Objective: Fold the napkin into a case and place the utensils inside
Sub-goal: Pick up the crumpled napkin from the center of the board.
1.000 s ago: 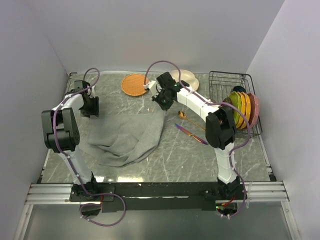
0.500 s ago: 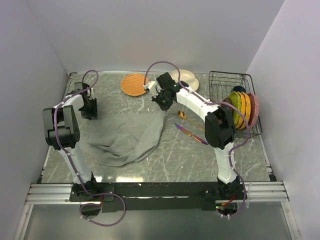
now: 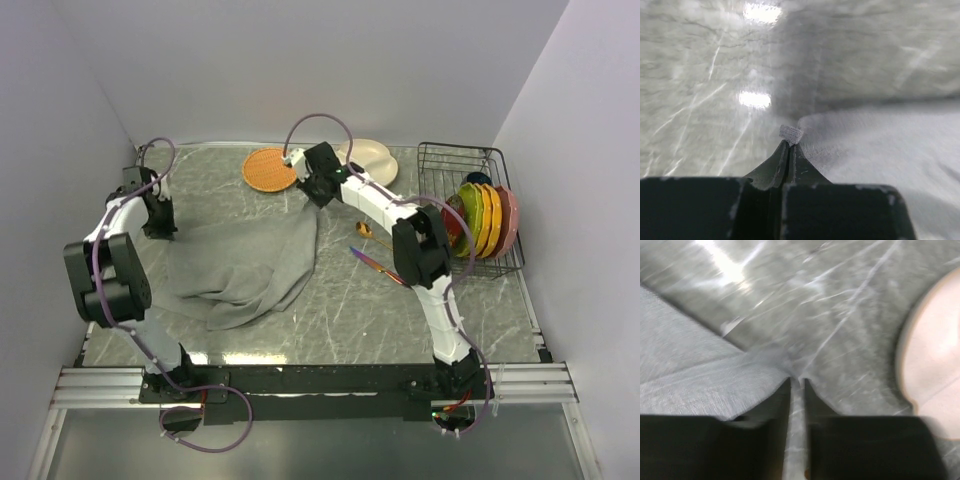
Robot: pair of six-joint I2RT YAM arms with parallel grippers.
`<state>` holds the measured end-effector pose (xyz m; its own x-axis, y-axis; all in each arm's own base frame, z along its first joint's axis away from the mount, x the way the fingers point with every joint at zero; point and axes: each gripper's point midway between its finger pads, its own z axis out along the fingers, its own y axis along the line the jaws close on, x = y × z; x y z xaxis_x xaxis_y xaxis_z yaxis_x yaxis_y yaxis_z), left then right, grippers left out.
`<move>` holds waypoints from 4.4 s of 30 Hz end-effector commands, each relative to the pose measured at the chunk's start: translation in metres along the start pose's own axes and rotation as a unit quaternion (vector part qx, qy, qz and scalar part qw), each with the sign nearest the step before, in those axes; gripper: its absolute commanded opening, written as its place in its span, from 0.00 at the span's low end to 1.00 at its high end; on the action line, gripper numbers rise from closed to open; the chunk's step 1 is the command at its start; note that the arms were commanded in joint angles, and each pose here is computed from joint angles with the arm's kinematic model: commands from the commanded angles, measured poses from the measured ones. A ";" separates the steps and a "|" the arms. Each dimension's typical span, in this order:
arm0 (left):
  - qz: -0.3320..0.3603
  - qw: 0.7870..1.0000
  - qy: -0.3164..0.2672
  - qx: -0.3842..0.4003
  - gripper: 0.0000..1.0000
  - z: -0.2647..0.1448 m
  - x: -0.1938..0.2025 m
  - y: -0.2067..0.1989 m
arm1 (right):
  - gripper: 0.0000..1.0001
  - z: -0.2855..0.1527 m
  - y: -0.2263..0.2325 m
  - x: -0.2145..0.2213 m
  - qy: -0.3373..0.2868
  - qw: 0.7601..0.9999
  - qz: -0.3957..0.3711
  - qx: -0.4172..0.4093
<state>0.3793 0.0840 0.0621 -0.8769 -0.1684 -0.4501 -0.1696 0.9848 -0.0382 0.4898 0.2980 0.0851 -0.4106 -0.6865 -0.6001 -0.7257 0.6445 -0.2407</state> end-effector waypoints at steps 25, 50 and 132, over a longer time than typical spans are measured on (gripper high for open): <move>0.004 0.999 -0.020 0.041 0.01 -0.015 -0.005 -0.023 | 0.58 -0.033 0.178 -0.012 0.033 0.979 -0.031 -0.199; 0.013 1.000 -0.015 -0.010 0.01 -0.011 -0.023 0.043 | 0.00 -0.070 0.118 0.122 0.166 0.971 -0.080 -0.154; 0.088 0.995 -0.039 -0.007 0.01 -0.048 -0.017 0.035 | 0.54 -0.067 0.094 0.014 0.040 0.983 0.046 -0.176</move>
<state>0.3574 0.0938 0.1027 -0.8680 -0.0208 -0.4961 -0.0069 0.9995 -0.0299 0.3378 0.3466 0.0777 -0.4884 -0.7068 -0.5117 -0.8651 0.4689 0.1780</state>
